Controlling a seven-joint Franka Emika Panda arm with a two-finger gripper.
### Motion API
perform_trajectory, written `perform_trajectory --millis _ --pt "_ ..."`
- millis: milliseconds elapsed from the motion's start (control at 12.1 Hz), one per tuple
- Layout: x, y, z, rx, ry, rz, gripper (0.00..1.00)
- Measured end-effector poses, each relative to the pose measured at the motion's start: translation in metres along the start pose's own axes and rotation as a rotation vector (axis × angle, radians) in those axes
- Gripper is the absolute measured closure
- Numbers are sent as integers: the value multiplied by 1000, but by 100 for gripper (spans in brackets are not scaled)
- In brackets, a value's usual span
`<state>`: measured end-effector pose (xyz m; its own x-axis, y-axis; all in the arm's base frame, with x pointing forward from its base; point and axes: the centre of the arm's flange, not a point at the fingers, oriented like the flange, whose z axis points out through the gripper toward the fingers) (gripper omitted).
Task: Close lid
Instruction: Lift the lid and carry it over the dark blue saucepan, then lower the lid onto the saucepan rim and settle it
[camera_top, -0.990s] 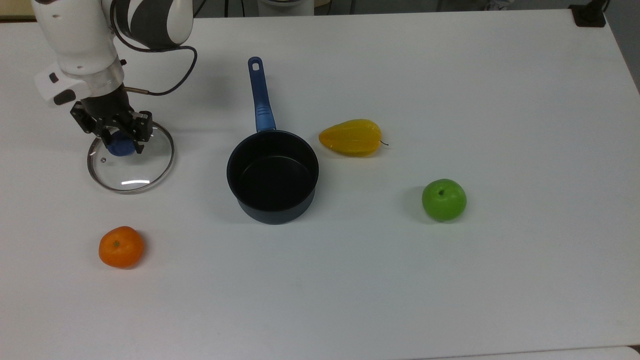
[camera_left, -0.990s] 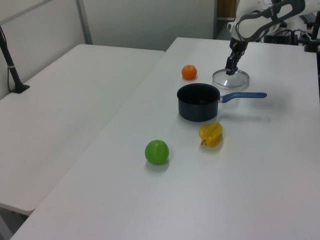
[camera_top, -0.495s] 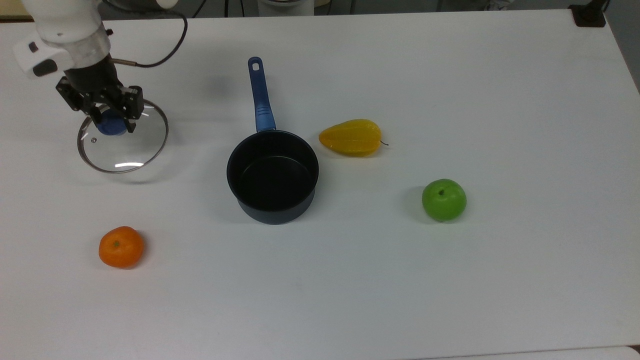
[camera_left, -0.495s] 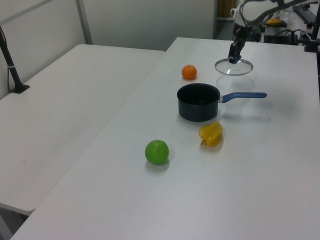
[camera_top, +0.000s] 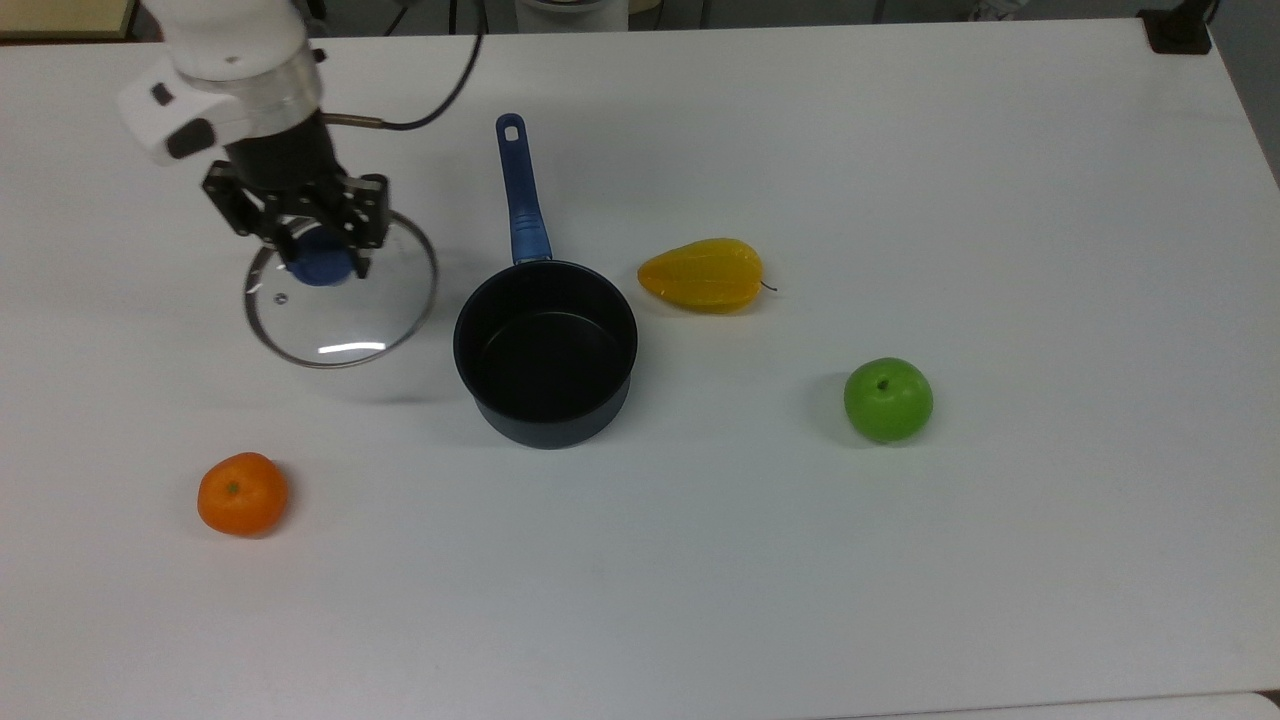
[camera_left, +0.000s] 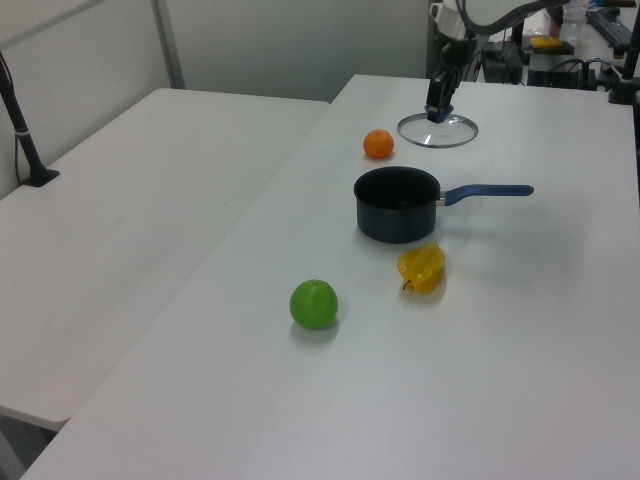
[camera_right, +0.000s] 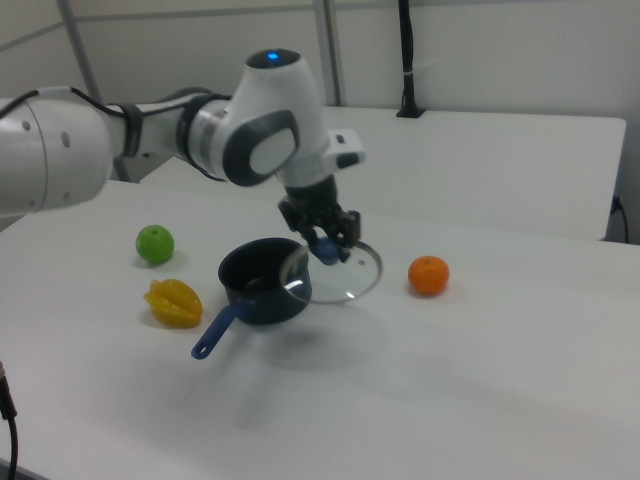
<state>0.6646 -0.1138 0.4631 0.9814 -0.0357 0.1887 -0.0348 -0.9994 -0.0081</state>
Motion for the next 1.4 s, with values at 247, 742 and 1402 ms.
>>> perform_trajectory --millis 247,742,1402 --pt "8 -60 -15 21 -26 -49 40" --pt "6 -150 -3 37 -54 -104 40" --pt "14 -179 30 -6 -76 -124 40"
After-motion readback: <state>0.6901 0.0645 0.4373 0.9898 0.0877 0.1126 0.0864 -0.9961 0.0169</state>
